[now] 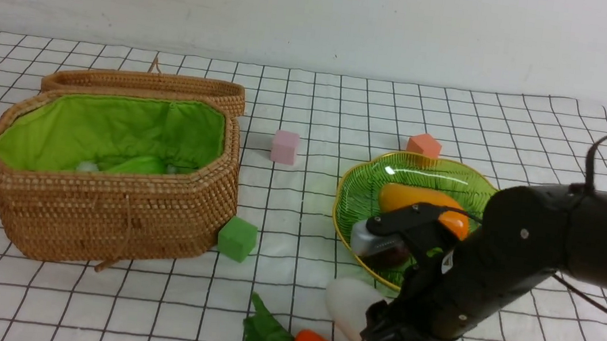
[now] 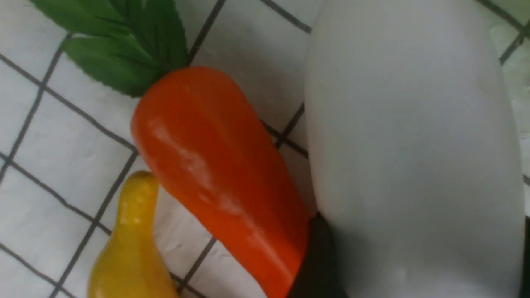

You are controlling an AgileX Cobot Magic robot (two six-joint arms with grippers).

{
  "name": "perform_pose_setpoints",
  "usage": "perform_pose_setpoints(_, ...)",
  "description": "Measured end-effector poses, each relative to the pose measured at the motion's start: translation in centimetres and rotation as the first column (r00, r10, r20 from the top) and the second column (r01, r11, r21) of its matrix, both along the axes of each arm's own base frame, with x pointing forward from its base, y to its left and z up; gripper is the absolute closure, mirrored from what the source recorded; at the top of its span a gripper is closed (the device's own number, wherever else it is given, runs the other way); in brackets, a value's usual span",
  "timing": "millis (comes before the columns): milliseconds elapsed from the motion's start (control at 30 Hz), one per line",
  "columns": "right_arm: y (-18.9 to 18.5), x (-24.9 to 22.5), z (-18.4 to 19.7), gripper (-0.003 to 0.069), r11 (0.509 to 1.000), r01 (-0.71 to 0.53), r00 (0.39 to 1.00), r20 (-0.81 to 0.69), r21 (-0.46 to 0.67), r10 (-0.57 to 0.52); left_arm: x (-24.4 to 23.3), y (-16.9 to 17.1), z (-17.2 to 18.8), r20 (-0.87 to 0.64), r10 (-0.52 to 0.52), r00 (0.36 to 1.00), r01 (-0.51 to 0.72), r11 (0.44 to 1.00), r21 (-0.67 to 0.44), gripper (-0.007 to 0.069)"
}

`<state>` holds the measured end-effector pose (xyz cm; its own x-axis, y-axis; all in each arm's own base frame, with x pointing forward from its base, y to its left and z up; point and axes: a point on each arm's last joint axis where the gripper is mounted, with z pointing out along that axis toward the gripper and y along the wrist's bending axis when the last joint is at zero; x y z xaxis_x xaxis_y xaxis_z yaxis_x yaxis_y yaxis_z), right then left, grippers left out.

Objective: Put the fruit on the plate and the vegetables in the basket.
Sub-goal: Take a daikon with your right arm and place it on the basket on the left.

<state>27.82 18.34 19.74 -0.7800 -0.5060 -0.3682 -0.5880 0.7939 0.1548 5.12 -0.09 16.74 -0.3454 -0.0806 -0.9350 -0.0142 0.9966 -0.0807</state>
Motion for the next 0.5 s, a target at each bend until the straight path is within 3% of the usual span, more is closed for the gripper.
perform_pose_setpoints(167,1.1,-0.3,5.4,0.0127,0.983,-0.097,0.992,0.095,0.156,0.083,0.0,0.0,0.0,0.0,0.0,1.0,0.0,1.0,0.0,0.0557)
perform_pose_setpoints(267,3.6,0.8,10.9,0.0127,0.912,-0.239,0.962,0.211,0.333,0.175,0.0,0.0,0.0,0.0,0.0,1.0,0.0,1.0,0.0,0.0555)
perform_pose_setpoints(500,9.5,5.4,15.9,0.0127,0.789,-0.394,0.894,0.395,0.472,0.21,0.0,0.0,0.0,0.0,0.0,1.0,0.0,1.0,0.0,0.0554)
